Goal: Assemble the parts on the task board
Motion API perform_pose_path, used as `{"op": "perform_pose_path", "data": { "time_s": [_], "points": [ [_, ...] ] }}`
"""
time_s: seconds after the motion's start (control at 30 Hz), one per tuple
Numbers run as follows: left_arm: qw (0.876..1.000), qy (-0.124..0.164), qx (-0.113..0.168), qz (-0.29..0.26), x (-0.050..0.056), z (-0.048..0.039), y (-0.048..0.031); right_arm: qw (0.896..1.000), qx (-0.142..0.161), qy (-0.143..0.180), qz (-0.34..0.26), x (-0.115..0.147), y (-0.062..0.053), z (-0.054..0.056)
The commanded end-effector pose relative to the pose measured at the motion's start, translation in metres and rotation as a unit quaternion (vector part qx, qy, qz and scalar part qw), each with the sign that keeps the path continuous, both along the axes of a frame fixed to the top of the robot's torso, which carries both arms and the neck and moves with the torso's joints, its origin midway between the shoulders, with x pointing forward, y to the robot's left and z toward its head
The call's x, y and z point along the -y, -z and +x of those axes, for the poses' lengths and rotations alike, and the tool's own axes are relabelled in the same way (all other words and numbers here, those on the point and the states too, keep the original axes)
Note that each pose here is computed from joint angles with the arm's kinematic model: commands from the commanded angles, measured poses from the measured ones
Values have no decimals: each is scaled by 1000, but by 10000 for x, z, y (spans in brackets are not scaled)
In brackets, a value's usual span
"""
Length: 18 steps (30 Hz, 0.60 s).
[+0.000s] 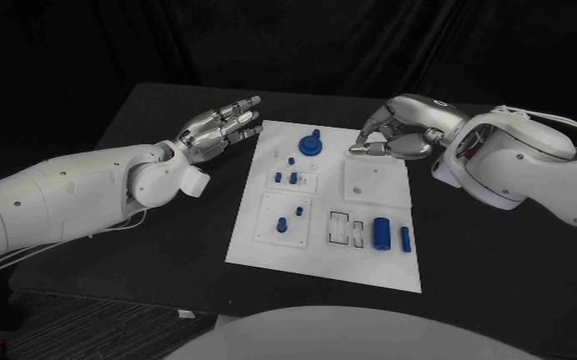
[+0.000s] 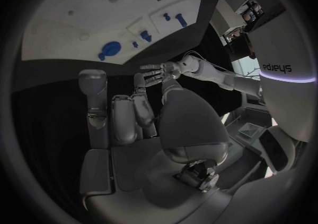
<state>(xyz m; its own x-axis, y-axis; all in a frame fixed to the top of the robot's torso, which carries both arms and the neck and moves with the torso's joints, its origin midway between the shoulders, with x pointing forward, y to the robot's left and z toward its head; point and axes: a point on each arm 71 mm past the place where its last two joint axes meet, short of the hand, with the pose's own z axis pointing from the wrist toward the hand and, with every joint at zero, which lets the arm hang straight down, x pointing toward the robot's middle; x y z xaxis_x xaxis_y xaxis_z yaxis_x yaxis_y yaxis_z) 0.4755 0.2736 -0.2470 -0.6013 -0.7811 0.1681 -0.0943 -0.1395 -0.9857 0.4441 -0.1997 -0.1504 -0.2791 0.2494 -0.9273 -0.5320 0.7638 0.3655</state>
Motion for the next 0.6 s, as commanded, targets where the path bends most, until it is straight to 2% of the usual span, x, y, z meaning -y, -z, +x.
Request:
{"op": "perform_pose_path", "data": {
  "time_s": [0.03, 0.13, 0.27, 0.53, 0.6],
  "points": [
    [1000, 0, 2, -6, 17, -6, -3, 977, -140, 113, -118, 251, 263, 24],
    [1000, 0, 1, -6, 12, -12, 1, 957, -195, 147, -156, 375, 357, 2],
    [1000, 0, 0, -5, 8, -14, 5, 940, -236, 166, -184, 453, 423, -28],
    [1000, 3, -2, -6, 25, -18, 10, 916, -279, 164, -236, 466, 512, -83],
    [1000, 3, -2, -6, 24, -19, 11, 914, -284, 161, -242, 460, 526, -93]
  ]
}}
